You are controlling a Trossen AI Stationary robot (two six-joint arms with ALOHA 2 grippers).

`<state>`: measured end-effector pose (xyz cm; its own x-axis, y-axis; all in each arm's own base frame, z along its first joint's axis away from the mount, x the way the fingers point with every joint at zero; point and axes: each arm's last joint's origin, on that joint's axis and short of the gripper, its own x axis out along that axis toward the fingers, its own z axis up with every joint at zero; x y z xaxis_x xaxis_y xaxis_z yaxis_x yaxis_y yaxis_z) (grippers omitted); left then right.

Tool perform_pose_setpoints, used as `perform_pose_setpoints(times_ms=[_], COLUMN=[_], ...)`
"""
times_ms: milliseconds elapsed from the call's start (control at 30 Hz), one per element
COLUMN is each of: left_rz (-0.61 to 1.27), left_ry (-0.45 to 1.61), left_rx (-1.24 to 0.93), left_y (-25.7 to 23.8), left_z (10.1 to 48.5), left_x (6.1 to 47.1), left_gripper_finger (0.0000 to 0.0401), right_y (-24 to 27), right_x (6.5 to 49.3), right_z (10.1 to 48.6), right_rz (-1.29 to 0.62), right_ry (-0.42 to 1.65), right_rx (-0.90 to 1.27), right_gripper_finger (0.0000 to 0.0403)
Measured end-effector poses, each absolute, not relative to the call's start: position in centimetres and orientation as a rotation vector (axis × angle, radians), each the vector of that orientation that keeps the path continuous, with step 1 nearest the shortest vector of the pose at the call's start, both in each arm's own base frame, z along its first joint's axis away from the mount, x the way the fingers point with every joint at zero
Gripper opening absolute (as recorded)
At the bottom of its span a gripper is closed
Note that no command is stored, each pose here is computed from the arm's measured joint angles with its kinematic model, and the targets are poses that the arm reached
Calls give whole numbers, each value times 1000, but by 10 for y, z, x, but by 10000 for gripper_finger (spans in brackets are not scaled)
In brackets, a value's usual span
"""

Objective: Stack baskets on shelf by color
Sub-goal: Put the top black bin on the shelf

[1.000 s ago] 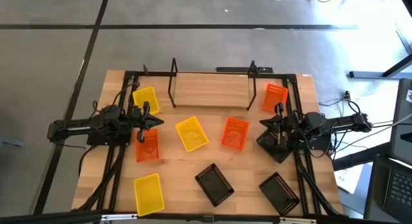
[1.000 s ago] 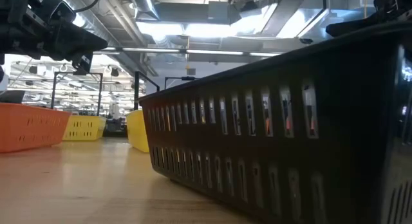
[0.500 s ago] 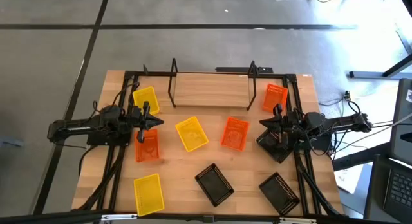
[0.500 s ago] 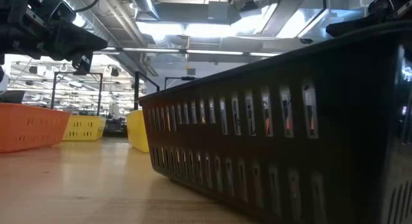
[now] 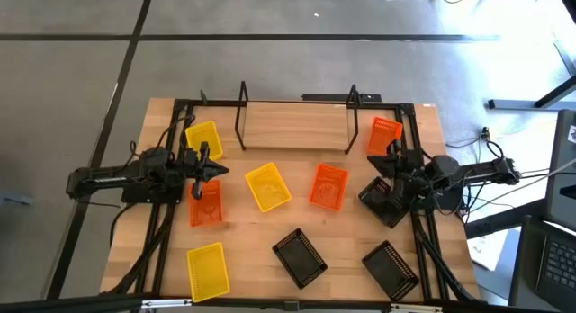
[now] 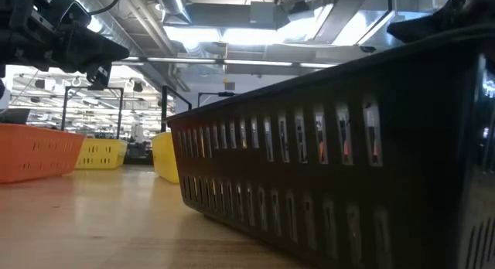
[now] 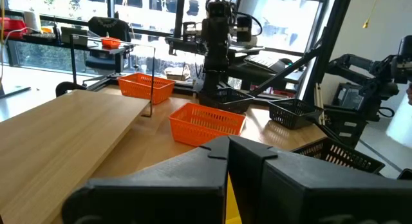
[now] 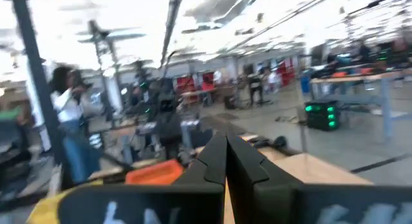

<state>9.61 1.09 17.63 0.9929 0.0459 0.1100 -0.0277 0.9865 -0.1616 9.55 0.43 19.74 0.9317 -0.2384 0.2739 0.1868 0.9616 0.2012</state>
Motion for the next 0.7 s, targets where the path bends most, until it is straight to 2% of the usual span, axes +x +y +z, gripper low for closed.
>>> perform_pose_setpoints(times_ms=[100, 333, 533, 700], left_rz=[37, 37, 78, 180], left_ry=[-113, -114, -143, -198], left_rx=[-161, -161, -100, -62], left_y=[11, 11, 12, 15], left_z=[176, 176, 179, 184], left_x=[96, 96, 96, 94], left_gripper_finger=[0, 0, 0, 0], right_y=[4, -2, -1, -1], right_x=[94, 86, 90, 98], right_z=[206, 234, 253, 278], right_rz=[-239, -419, -415, -445], right_ry=[-301, -237, -123, 22], right_rx=[101, 24, 149, 128], right_gripper_finger=[0, 0, 0, 0])
